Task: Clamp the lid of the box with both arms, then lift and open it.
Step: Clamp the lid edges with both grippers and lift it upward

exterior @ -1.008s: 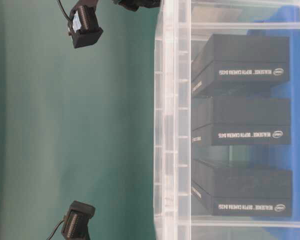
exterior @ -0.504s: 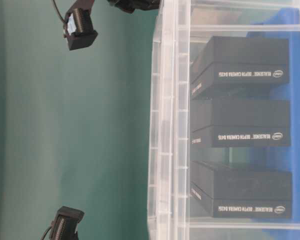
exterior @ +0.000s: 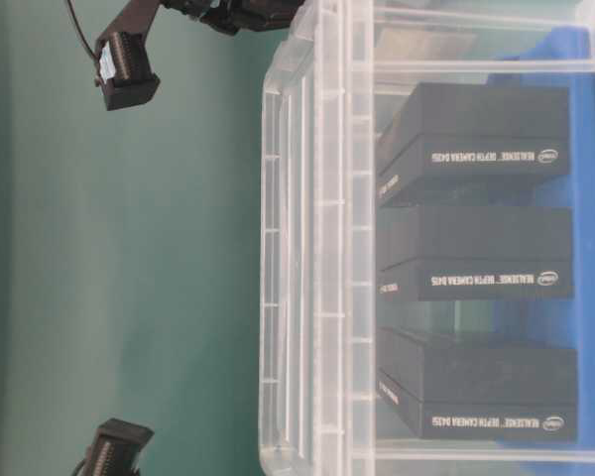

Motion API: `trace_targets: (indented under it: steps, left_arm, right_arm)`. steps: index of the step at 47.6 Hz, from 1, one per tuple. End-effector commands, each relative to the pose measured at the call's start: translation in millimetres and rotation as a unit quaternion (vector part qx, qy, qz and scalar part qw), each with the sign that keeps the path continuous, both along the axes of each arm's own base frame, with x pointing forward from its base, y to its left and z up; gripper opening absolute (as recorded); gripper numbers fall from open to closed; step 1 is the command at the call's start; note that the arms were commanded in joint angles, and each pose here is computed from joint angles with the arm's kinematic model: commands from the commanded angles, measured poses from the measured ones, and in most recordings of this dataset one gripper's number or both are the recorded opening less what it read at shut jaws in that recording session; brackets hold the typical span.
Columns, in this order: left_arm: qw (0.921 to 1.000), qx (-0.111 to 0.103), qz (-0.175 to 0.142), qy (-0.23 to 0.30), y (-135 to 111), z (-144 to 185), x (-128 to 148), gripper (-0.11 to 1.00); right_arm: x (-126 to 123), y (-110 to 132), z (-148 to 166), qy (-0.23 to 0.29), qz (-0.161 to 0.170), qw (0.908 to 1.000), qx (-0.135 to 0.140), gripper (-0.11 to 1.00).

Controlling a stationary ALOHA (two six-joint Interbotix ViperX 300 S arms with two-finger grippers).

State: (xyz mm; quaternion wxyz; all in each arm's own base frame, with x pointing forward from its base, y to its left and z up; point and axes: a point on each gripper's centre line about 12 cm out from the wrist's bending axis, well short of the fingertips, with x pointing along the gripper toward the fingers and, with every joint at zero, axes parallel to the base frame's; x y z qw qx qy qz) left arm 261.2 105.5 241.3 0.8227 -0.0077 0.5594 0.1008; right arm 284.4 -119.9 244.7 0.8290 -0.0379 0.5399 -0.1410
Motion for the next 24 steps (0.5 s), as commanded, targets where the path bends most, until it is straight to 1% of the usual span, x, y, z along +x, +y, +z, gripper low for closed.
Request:
trace_targets:
  steps: [1, 24]
  left_arm:
    - [0.9991, 0.009, -0.003, -0.040, -2.4, 25.2, 8.3, 0.02]
    - [0.9988, 0.010, -0.002, -0.047, -2.9, 43.0, 7.2, 0.02]
  right_arm:
    - [13.8, 7.5, 28.2, -0.046, 0.009, 0.9989, -0.008, 0.00]
    - [6.9, 18.4, 49.9, -0.056, 0.018, 0.9982, -0.011, 0.00]
